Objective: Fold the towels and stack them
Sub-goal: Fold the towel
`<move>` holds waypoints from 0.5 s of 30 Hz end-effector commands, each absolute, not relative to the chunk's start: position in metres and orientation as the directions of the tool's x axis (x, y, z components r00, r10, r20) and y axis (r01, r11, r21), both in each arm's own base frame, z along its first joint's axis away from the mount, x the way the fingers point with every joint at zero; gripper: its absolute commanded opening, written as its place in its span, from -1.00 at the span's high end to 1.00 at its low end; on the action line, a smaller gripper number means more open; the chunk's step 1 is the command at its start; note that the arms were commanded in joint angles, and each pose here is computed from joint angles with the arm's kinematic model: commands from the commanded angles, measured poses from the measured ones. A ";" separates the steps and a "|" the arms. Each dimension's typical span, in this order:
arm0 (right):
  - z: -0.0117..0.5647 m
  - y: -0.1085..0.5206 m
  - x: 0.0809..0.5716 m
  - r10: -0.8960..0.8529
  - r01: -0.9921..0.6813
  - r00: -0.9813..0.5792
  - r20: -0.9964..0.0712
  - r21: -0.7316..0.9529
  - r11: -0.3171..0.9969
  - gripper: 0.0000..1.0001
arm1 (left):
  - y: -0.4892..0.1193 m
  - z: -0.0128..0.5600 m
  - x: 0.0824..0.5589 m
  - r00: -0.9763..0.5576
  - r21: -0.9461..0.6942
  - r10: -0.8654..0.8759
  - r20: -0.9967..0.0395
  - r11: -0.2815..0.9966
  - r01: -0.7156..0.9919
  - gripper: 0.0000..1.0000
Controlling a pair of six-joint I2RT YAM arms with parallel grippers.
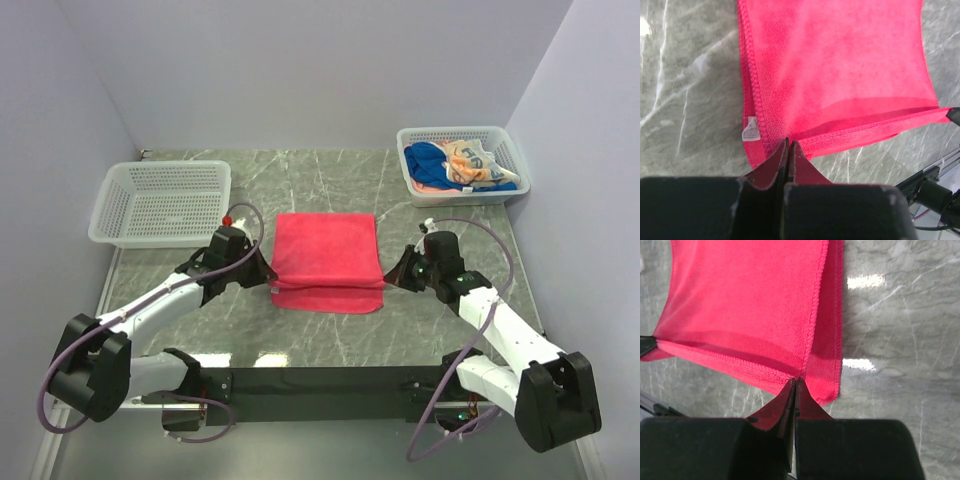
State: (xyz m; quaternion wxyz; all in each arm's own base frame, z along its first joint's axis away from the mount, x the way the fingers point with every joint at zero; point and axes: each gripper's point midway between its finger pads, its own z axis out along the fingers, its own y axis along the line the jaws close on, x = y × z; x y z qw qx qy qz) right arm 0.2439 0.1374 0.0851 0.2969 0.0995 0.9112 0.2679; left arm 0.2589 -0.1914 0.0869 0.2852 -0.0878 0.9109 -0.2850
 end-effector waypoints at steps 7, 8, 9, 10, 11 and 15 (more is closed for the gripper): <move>0.040 0.127 0.219 0.355 0.116 -0.847 -0.396 0.515 0.849 1.00 | -0.177 0.035 0.232 -0.873 -0.516 -0.297 -0.386 0.854 -0.062 0.97; 0.037 0.127 0.219 0.356 0.121 -0.849 -0.390 0.513 0.850 1.00 | -0.177 0.032 0.231 -0.876 -0.515 -0.295 -0.381 0.855 -0.064 0.96; 0.032 0.126 0.218 0.359 0.128 -0.851 -0.384 0.512 0.849 1.00 | -0.178 0.029 0.230 -0.879 -0.512 -0.292 -0.377 0.857 -0.065 0.93; 0.030 0.126 0.219 0.359 0.131 -0.853 -0.380 0.509 0.851 1.00 | -0.178 0.028 0.230 -0.880 -0.511 -0.289 -0.376 0.857 -0.063 0.92; 0.024 0.125 0.217 0.356 0.140 -0.860 -0.367 0.500 0.854 0.99 | -0.179 0.026 0.229 -0.884 -0.511 -0.285 -0.371 0.858 -0.062 0.91; 0.021 0.125 0.216 0.341 0.131 -0.866 -0.365 0.493 0.860 0.80 | -0.181 0.029 0.227 -0.887 -0.513 -0.276 -0.370 0.857 -0.052 0.71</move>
